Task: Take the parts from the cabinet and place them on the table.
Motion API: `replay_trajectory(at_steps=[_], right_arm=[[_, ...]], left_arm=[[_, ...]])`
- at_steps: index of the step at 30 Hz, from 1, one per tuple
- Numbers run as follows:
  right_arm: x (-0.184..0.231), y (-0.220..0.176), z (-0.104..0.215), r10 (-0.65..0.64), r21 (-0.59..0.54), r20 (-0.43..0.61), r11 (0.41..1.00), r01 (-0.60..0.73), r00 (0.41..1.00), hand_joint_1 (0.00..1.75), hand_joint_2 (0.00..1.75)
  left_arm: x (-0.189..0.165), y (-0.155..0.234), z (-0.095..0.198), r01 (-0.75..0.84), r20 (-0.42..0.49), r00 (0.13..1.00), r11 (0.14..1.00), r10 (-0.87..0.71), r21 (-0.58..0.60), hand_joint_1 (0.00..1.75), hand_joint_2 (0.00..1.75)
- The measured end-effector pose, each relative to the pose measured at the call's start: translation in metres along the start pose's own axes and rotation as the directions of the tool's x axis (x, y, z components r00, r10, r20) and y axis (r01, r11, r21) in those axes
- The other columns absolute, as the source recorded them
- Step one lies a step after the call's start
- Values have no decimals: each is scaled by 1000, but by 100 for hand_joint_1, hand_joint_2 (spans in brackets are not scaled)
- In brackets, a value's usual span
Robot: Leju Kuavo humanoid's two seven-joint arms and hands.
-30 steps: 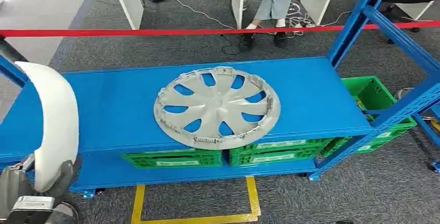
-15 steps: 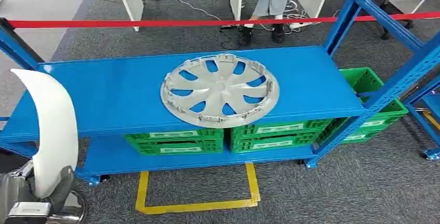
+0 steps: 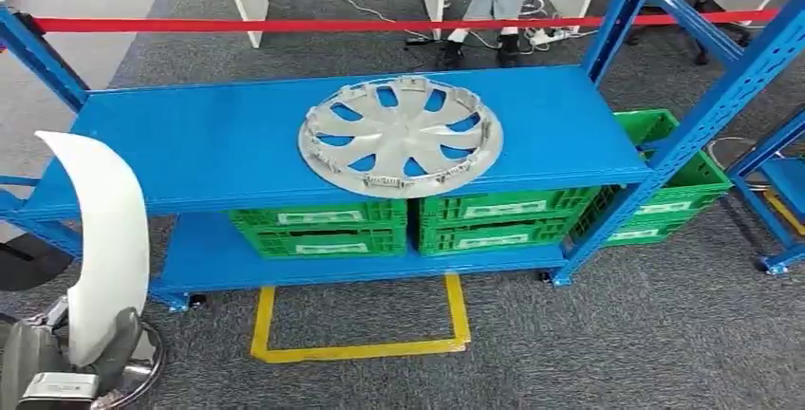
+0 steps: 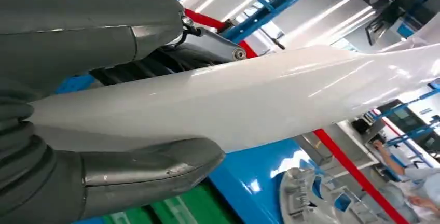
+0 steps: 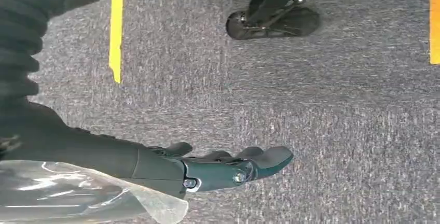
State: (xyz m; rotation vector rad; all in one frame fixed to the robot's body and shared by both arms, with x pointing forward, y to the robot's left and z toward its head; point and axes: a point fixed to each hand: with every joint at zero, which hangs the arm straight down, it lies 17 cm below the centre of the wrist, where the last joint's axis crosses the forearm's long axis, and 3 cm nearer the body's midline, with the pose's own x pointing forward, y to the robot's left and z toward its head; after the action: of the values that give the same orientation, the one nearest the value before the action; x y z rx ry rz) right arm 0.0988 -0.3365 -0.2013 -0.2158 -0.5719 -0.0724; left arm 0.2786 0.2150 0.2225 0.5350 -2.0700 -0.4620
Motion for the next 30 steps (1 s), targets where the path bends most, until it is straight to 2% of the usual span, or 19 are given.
replay_trajectory(at_steps=[12, 30], right_arm=[[7, 5, 1, 30, 15, 27, 999, -31, 999, 0, 175], [9, 13, 10, -15, 56, 24, 998, 14, 1000, 0, 175]], left_arm=[[-1, -5, -3, 10, -1, 1000, 1000, -10, -26, 175, 175], [-1, -10, -3, 26, -7, 1000, 999, -27, -44, 175, 175]])
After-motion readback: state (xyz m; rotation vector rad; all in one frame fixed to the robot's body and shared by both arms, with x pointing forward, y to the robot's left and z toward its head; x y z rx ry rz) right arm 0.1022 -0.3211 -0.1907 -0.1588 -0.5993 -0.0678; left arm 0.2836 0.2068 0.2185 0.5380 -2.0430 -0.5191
